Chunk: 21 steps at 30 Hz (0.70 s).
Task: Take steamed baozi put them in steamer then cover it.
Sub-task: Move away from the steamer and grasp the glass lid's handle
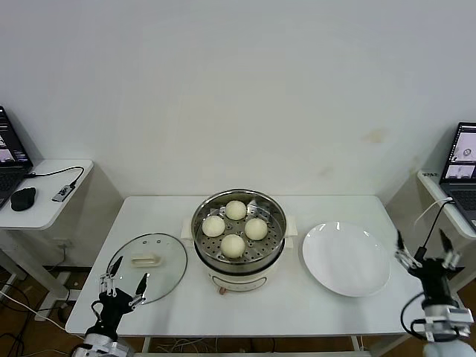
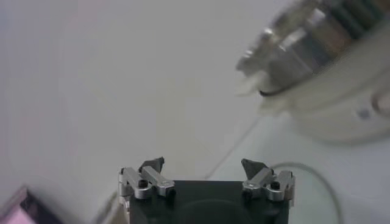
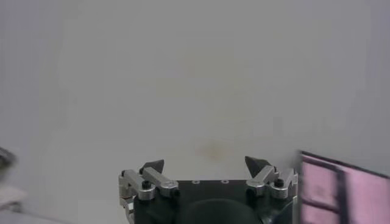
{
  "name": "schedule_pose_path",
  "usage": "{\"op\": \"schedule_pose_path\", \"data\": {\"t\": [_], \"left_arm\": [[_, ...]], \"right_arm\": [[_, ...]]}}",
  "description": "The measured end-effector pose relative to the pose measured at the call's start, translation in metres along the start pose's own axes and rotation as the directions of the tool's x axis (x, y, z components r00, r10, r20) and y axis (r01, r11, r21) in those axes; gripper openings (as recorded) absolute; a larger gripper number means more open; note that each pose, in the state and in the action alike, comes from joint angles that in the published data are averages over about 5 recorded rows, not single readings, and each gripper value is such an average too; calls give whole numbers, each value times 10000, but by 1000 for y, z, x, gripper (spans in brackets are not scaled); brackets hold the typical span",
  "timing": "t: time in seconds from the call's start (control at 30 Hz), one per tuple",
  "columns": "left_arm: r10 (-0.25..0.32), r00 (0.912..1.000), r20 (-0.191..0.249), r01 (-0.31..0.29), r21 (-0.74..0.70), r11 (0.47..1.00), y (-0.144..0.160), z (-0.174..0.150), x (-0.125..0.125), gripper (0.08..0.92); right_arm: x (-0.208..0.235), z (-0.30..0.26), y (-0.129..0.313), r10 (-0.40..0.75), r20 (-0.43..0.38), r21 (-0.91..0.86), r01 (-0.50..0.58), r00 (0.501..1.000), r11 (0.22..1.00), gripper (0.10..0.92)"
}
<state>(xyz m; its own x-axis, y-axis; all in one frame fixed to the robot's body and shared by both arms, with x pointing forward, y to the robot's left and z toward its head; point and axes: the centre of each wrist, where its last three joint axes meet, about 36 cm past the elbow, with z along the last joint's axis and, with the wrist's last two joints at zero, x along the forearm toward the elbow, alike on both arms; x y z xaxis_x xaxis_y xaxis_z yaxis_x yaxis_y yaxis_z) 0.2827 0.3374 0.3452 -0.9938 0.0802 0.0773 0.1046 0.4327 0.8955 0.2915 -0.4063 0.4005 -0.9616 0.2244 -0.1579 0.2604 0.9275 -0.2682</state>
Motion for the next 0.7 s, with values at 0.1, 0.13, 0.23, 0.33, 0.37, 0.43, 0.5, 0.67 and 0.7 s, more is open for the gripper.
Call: {"op": "schedule_pose_path", "data": {"t": [0.1, 0.13, 0.23, 0.33, 0.37, 0.43, 0.5, 0.67, 0.7], "left_arm": [[192, 9998, 7, -189, -1259, 9919, -2, 14, -12, 823], [256, 9997, -10, -254, -1615, 9865, -2, 19, -17, 823], [415, 9991, -74, -420, -2482, 9678, -4, 33, -32, 823], [539, 9985, -129, -552, -3097, 9492, -4, 45, -48, 823], [567, 9983, -144, -583, -3255, 9438, -4, 48, -53, 823], [622, 9979, -178, -645, -3529, 9335, -5, 54, -62, 823], [676, 9975, -215, -708, -3745, 9245, -5, 58, -71, 823], [843, 9960, -292, -888, -4120, 9068, -8, 65, -91, 823], [881, 9956, -308, -929, -4179, 9037, -9, 66, -95, 823]], "right_arm": [[12, 6, -7, 429, -292, 118, -426, 9987, 9990, 823], [16, 8, -9, 558, -369, 159, -553, 9978, 9983, 823], [26, 11, -13, 879, -573, 269, -865, 9945, 9959, 823], [35, 14, -14, 1100, -737, 355, -1076, 9912, 9936, 823], [37, 15, -14, 1157, -782, 376, -1131, 9902, 9929, 823], [42, 16, -13, 1255, -864, 407, -1224, 9883, 9916, 823], [46, 18, -12, 1344, -940, 432, -1309, 9865, 9905, 823], [53, 20, -11, 1534, -1093, 517, -1485, 9821, 9876, 823], [55, 20, -11, 1565, -1121, 538, -1513, 9813, 9870, 823]]}}
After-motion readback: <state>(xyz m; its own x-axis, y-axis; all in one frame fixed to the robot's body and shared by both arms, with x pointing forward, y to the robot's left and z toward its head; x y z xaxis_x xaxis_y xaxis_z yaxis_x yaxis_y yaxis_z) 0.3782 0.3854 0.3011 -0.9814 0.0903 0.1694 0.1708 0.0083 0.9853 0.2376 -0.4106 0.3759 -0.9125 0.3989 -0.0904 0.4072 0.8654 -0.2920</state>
